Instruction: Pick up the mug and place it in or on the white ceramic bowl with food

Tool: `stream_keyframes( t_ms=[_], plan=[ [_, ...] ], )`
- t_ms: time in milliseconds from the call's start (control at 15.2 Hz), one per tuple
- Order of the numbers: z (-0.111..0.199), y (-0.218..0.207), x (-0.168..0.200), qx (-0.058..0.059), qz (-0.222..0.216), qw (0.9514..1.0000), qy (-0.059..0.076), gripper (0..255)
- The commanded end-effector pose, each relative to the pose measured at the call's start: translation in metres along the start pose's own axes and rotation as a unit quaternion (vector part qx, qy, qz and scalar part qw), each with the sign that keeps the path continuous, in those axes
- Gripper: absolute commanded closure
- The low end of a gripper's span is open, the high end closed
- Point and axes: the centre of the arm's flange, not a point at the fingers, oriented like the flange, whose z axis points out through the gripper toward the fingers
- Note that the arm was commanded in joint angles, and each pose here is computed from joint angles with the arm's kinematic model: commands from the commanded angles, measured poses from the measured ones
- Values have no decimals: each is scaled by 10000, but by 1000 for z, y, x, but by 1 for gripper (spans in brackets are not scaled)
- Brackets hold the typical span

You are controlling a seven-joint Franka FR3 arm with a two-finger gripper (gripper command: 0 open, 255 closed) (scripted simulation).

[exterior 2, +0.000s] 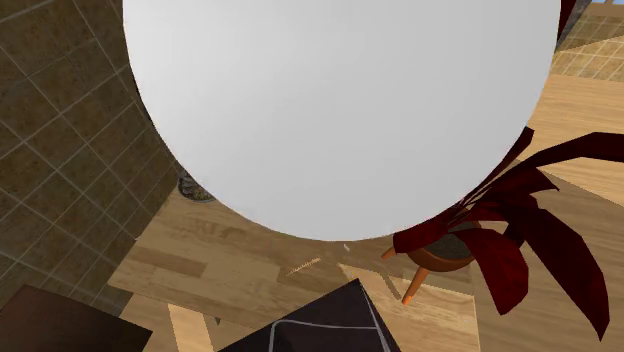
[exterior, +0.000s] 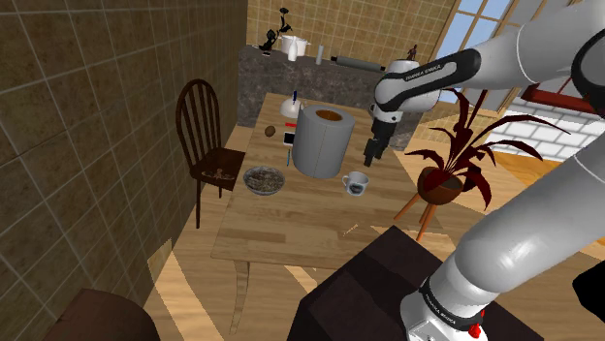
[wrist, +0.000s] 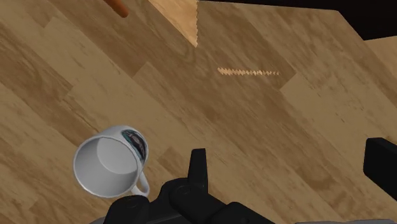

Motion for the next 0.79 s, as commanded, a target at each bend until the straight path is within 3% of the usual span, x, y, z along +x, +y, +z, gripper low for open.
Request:
stream_keyframes(
  t_ms=[0, 726],
  plan=[
    [16, 20, 9, -2, 7, 10000, 0, 0],
    [97, 132, 54, 23, 62, 10000, -13, 0]
  ],
)
